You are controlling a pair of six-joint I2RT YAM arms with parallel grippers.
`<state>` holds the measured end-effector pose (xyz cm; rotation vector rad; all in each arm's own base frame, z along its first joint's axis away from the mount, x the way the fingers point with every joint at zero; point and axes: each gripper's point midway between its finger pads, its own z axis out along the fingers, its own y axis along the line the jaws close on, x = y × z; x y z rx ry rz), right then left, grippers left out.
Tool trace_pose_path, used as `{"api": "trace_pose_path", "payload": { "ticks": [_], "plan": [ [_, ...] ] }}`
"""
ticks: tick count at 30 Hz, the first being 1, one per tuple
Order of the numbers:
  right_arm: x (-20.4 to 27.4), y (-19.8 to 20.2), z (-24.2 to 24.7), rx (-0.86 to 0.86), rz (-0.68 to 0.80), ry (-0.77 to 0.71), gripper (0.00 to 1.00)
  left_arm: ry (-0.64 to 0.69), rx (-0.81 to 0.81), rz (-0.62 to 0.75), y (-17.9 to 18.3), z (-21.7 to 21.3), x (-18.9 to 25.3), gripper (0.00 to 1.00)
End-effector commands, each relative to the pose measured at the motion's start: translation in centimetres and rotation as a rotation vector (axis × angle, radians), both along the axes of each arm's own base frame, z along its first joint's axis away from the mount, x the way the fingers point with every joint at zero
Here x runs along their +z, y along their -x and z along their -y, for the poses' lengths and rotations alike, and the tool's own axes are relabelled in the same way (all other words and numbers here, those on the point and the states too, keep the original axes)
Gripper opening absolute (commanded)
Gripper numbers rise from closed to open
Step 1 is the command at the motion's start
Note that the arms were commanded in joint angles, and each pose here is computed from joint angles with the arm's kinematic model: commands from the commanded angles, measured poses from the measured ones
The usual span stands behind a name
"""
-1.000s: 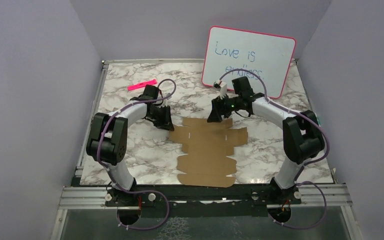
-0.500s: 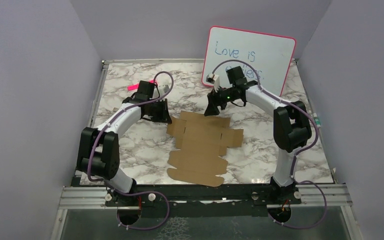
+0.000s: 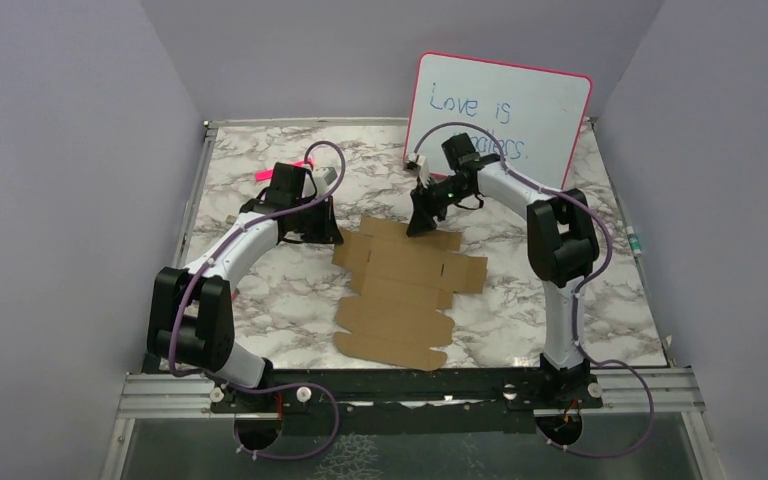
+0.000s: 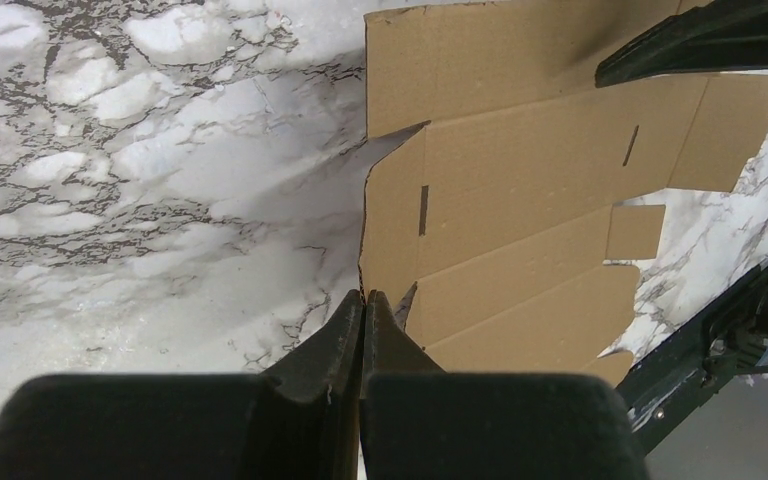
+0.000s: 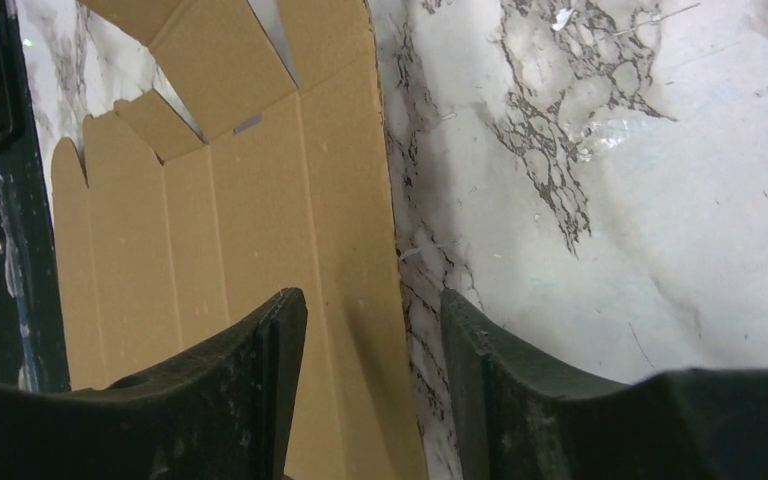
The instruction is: Fold the paper box
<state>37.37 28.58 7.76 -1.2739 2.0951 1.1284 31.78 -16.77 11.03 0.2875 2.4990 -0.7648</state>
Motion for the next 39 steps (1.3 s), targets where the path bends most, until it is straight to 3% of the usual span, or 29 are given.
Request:
{"api": "trace_pose_path", "payload": {
  "ticks": [1,4,9,14,16,18,27,39],
  "plan": [
    [-0.4,1.5,-0.7,0.084,-0.067,-0.042,0.52,0.009,-0.012,0.079,-0.4,0.1,1.4,0.0],
    [-0.6,1.8,-0.8,0.103,-0.08,-0.054,0.44,0.001,-0.006,0.082,-0.5,-0.1,1.3,0.0],
    [-0.2,1.7,-0.5,0.111,-0.053,-0.044,0.18,-0.009,0.011,0.071,-0.6,-0.3,1.0,0.0],
    [1.4,1.4,0.0,0.102,0.027,-0.013,0.08,-0.029,0.068,0.046,-0.8,-0.9,0.5,0.0],
    [2.2,1.4,0.1,0.099,0.083,0.012,0.04,-0.031,0.091,0.037,-0.9,-1.1,0.4,0.06],
    [3.1,1.6,0.1,0.098,0.13,0.028,0.01,-0.025,0.113,0.024,-0.8,-1.2,0.4,0.15],
    [6.2,2.9,0.3,0.082,0.305,0.126,0.01,-0.014,0.187,-0.008,-0.4,-1.6,0.3,0.38],
    [10.2,3.3,-0.7,0.071,0.618,0.232,0.01,-0.009,0.242,0.056,-2.0,-2.3,2.4,0.58]
  ]
}}
